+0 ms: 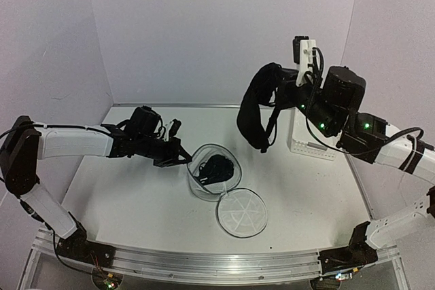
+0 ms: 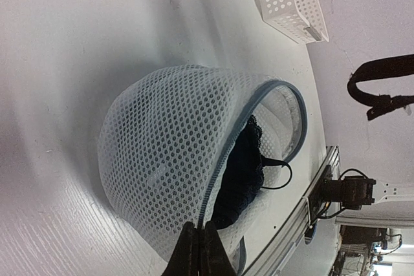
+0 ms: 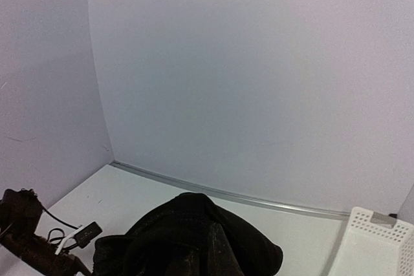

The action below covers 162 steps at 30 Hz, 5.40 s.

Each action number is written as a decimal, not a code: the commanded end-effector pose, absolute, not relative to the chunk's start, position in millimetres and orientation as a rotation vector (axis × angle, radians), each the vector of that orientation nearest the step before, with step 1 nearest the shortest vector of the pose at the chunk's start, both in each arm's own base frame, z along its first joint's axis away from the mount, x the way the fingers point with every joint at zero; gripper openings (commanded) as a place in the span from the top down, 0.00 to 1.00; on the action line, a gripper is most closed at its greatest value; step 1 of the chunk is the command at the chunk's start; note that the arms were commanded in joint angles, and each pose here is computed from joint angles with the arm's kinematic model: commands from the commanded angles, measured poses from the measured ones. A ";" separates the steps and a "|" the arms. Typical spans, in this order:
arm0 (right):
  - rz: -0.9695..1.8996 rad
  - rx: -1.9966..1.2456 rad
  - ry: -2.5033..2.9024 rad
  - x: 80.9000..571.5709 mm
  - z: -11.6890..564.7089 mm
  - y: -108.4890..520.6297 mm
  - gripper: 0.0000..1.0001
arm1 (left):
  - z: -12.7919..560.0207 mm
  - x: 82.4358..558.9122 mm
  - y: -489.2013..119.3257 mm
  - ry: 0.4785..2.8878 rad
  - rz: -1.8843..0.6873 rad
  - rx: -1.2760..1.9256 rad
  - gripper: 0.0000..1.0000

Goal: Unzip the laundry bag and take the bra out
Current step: Place the bra in the bin, then move the bin to the center of the board.

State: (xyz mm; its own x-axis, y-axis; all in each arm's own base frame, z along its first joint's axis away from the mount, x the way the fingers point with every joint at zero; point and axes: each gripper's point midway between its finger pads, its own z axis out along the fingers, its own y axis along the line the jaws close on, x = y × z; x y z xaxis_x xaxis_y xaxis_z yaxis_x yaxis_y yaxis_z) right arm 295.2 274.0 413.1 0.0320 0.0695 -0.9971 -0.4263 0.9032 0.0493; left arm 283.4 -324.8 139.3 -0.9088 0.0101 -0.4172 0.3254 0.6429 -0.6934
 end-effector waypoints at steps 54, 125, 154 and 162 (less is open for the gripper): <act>-0.771 -0.004 2.047 528.0 247.5 -5.4 1.00 | 164.6 285.4 -325.1 2.431 -1.128 0.339 1.00; 0.185 0.336 2.433 558.4 73.9 97.7 0.63 | 162.0 270.6 -305.6 2.425 -1.082 0.328 1.00; 0.139 -0.149 2.439 455.5 102.3 197.1 1.00 | 164.5 274.1 -308.4 2.419 -1.082 0.335 1.00; 0.245 -0.472 2.427 395.0 96.1 265.2 1.00 | 165.4 273.6 -306.7 2.417 -1.078 0.327 1.00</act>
State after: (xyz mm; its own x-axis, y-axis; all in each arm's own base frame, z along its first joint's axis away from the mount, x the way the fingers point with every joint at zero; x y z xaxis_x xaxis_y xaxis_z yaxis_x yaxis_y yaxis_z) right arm 408.9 230.3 63.4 -0.8058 -0.2094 -0.5539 -0.2685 0.9629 0.0265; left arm 272.1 -306.2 148.8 -0.8885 0.0280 -0.4580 0.3541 0.6767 -0.6455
